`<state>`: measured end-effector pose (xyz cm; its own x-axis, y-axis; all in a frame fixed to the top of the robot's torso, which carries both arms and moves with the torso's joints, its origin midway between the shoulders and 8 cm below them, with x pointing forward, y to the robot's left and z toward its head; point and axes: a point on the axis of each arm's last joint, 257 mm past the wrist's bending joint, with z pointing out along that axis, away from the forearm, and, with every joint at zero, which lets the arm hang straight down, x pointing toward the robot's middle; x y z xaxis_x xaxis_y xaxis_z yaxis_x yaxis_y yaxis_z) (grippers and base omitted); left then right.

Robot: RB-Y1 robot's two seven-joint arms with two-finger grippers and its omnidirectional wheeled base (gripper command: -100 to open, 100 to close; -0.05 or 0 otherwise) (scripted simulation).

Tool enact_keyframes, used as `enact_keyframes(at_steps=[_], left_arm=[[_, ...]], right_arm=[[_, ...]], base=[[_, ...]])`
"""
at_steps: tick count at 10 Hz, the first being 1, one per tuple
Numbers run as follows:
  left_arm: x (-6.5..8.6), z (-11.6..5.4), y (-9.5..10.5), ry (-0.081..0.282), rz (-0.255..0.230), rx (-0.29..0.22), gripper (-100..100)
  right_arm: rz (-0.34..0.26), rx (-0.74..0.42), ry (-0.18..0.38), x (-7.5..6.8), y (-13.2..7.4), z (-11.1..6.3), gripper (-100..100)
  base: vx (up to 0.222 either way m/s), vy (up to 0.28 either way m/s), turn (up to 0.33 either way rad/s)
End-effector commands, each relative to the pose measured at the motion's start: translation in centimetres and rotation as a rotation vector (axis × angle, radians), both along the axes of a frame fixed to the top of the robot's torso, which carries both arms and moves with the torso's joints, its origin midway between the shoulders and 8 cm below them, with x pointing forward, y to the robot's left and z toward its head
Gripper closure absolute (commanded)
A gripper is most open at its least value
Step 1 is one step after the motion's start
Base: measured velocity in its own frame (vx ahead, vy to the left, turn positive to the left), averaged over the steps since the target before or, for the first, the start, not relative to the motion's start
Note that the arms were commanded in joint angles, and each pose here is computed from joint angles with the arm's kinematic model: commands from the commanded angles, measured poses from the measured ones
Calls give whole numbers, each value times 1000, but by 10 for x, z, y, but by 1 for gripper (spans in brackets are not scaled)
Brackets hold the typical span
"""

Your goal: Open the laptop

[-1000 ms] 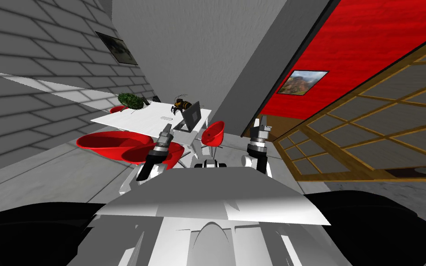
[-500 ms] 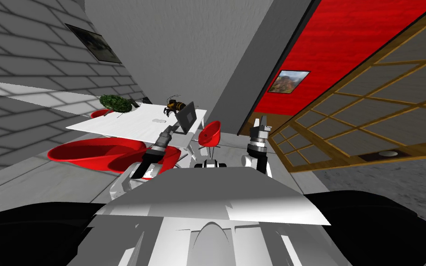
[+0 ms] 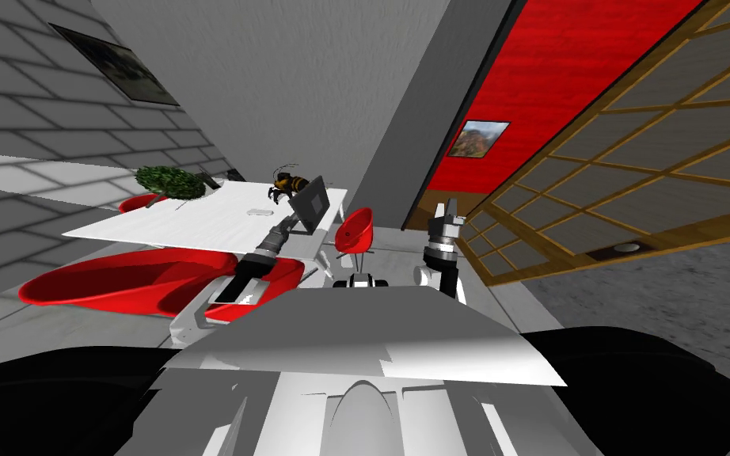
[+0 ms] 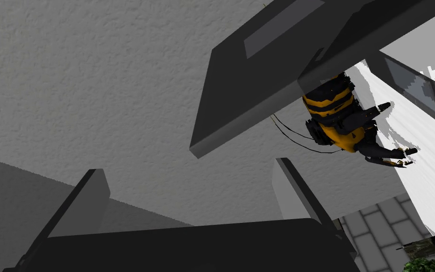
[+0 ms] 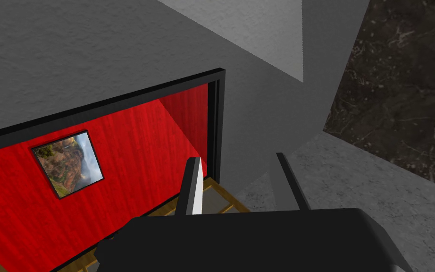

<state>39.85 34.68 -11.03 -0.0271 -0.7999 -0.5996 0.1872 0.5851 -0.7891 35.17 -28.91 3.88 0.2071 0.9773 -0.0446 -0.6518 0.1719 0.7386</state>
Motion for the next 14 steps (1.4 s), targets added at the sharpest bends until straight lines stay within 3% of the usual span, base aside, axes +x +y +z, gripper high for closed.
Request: enact_keyframes(at_steps=[1, 9, 12, 13, 14], left_arm=[[3, -4, 18, 39, 38, 39, -100], [11, -4, 72, 126, 151, 145, -100], [13, -2, 67, 119, 144, 137, -100], [13, -2, 67, 120, 145, 136, 100], [14, -4, 65, 125, 142, 58, 100]], right_arm=[[0, 0, 0, 0, 0, 0, 0], [0, 0, 0, 0, 0, 0, 0], [0, 0, 0, 0, 0, 0, 0], [0, 0, 0, 0, 0, 0, 0], [0, 0, 0, 0, 0, 0, 0]], base=[[47, -2, -112], [44, 10, -115], [57, 8, -19], [8, 1, 6], [4, 61, 6]])
